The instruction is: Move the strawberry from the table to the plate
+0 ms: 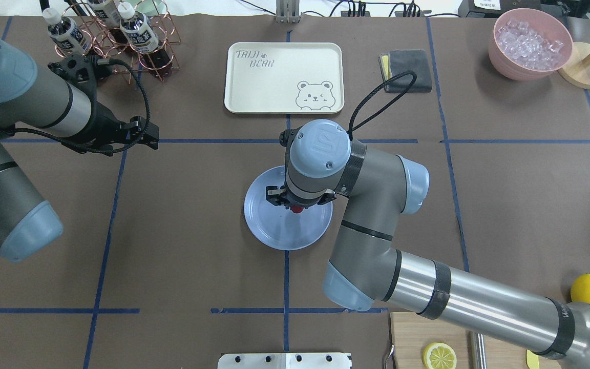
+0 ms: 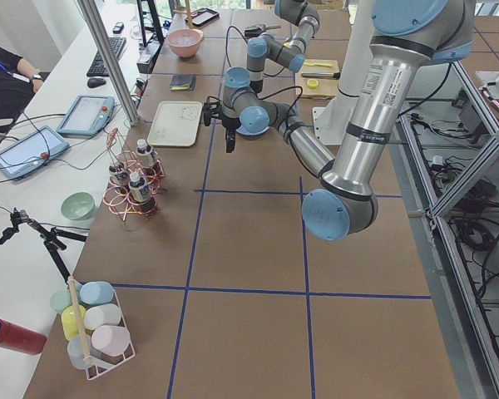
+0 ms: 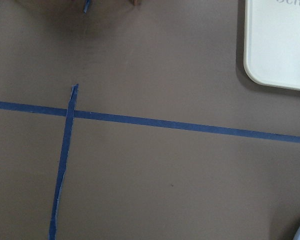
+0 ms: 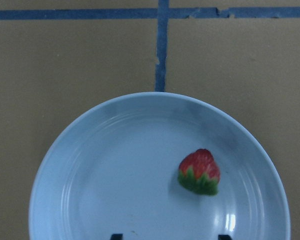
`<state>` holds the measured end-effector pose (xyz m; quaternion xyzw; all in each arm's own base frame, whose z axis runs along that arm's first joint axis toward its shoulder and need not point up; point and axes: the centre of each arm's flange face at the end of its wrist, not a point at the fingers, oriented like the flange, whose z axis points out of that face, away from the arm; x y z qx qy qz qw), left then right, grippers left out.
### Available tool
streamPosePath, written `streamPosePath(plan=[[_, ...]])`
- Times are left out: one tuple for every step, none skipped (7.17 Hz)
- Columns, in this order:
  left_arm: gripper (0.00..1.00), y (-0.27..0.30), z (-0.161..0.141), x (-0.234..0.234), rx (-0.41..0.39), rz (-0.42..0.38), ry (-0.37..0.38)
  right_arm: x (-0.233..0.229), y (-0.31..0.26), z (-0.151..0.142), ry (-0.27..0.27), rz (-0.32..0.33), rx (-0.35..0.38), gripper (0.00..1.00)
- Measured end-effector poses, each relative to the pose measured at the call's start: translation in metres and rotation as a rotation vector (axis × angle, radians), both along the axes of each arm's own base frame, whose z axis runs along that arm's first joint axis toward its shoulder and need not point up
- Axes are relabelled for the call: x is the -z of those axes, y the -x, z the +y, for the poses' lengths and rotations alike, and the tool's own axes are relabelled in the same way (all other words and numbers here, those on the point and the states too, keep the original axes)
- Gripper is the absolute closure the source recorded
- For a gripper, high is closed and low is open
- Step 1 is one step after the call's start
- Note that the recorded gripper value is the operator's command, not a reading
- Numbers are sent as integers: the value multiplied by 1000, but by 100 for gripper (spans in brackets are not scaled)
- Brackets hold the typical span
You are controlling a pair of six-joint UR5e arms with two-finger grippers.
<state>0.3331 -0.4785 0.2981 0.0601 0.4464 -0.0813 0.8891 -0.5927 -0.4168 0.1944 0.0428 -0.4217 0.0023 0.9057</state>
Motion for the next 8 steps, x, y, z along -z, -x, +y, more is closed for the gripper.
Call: streamPosePath(plan=[[0, 0, 0, 0, 0, 0, 0, 4, -2, -1, -2, -7, -3, 0], [0, 0, 0, 0, 0, 0, 1, 9, -6, -3, -3, -13, -7, 0], [0, 0, 0, 0, 1, 0, 1, 13, -12, -7, -1, -13, -11, 0], [0, 1, -1, -1, 0, -2, -1, 17, -27, -14, 12, -1, -15, 0], [0, 7, -4, -5, -4, -10, -15, 19, -54, -28, 26, 19, -9, 0], [0, 23, -10, -14, -13, -30, -45, 18, -92, -47, 21, 51, 12, 0], [0, 46, -20, -26, -24, -60, -88, 9, -141, -68, 0, 81, 38, 0], [0, 79, -30, -46, -37, -104, -137, -12, -200, -90, -25, 95, 70, 0]])
